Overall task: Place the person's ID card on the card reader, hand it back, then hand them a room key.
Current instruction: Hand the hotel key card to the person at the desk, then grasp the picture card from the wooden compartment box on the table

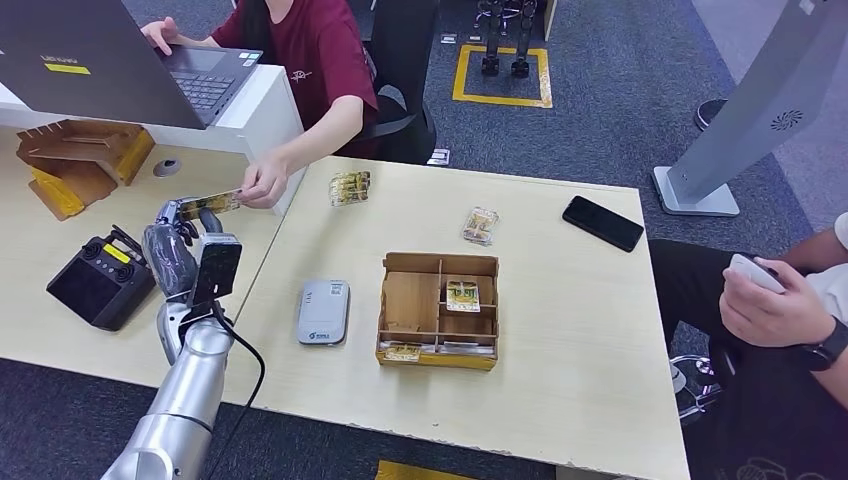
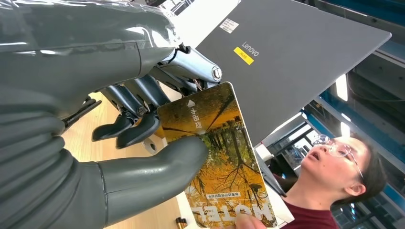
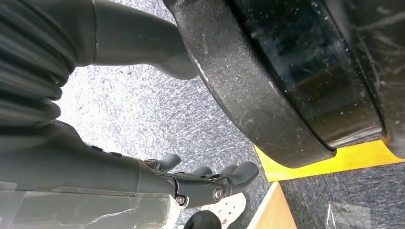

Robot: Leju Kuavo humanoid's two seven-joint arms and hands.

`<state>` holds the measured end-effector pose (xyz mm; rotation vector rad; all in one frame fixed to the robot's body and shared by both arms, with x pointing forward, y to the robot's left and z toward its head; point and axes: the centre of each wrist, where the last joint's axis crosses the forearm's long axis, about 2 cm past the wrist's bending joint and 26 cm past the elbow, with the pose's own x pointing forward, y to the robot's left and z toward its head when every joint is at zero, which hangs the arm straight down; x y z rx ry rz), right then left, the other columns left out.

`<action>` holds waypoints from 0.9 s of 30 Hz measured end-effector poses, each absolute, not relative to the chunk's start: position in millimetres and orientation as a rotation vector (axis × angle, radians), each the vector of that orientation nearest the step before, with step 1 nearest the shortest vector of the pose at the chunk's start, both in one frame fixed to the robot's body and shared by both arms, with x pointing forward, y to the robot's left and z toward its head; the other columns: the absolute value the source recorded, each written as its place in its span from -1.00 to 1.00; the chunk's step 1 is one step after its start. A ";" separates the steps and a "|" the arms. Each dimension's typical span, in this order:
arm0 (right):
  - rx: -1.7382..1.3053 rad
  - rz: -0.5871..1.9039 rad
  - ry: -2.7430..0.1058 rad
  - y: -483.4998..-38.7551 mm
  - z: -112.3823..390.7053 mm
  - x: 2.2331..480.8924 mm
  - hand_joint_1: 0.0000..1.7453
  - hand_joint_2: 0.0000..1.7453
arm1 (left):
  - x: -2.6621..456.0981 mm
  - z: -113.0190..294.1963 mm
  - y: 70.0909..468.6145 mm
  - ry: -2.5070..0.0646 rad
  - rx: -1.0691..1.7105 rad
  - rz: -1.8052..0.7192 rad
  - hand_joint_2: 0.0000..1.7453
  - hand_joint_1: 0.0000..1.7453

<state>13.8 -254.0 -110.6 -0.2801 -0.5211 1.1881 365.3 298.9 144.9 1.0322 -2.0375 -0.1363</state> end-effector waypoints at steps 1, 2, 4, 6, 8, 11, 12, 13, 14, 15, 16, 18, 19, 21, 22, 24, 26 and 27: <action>-0.280 1.188 -0.521 -254.0 -110.6 13.9 -1.00 -1.00 | 365.3 144.6 298.9 -2.038 1.032 -0.137 1.00 -1.00; -0.281 1.188 -0.521 -254.1 -110.6 13.9 -1.00 -1.00 | 365.3 144.3 298.9 -2.039 1.030 -0.137 1.00 -1.00; -0.281 1.188 -0.521 -254.3 -110.6 13.9 -1.00 -1.00 | 365.2 143.5 298.9 -2.037 1.016 -0.123 1.00 -1.00; -0.283 1.188 -0.520 -254.8 -110.7 13.7 -1.00 -1.00 | 365.3 142.7 298.9 -2.029 0.980 -0.089 1.00 -1.00; -0.289 1.185 -0.516 -255.4 -110.7 13.2 -1.00 -1.00 | 365.6 142.0 298.1 -2.011 0.922 -0.049 1.00 -1.00; -0.307 1.175 -0.510 -255.9 -110.7 12.4 -1.00 -1.00 | 366.1 141.3 294.7 -1.967 0.822 0.003 1.00 -1.00; -0.312 1.171 -0.508 -256.0 -110.7 11.9 -1.00 -1.00 | 365.9 141.5 293.0 -1.954 0.781 0.010 1.00 -1.00; -0.316 1.166 -0.507 -256.1 -110.7 11.3 -1.00 -1.00 | 365.2 141.9 291.2 -1.947 0.736 0.010 1.00 -1.00; -0.319 1.162 -0.507 -256.2 -110.7 10.3 -1.00 -1.00 | 363.6 142.3 289.2 -1.947 0.693 0.007 1.00 -1.00; -0.321 1.158 -0.507 -256.4 -110.7 9.4 -1.00 -1.00 | 361.0 143.0 287.1 -1.956 0.660 -0.002 1.00 -1.00; -0.323 1.153 -0.506 -256.6 -110.8 8.2 -1.00 -1.00 | 357.3 143.6 285.1 -1.968 0.633 -0.017 1.00 -1.00; -0.323 1.144 -0.506 -257.3 -110.9 5.6 -1.00 -1.00 | 346.3 144.6 280.5 -2.002 0.601 -0.079 1.00 -1.00; -0.323 1.139 -0.507 -257.5 -110.9 4.1 -1.00 -1.00 | 339.7 145.0 277.7 -2.022 0.590 -0.120 1.00 -1.00; -0.325 1.127 -0.508 -258.0 -111.0 1.6 -1.00 -1.00 | 324.6 145.6 271.0 -2.059 0.561 -0.206 1.00 -1.00; -0.326 1.119 -0.508 -258.2 -111.0 0.4 -1.00 -1.00 | 316.2 145.4 266.8 -2.076 0.545 -0.254 1.00 -1.00; -0.331 1.104 -0.509 -258.7 -110.9 -2.0 -1.00 -1.00 | 297.1 143.2 257.6 -2.106 0.541 -0.365 1.00 -1.00; -0.337 1.090 -0.507 -259.3 -110.9 -4.9 -1.00 -1.00 | 276.0 138.9 246.4 -2.133 0.577 -0.493 1.00 -1.00; -0.340 1.083 -0.506 -259.4 -110.8 -6.4 -1.00 -1.00 | 265.0 136.2 240.1 -2.146 0.597 -0.554 1.00 -1.00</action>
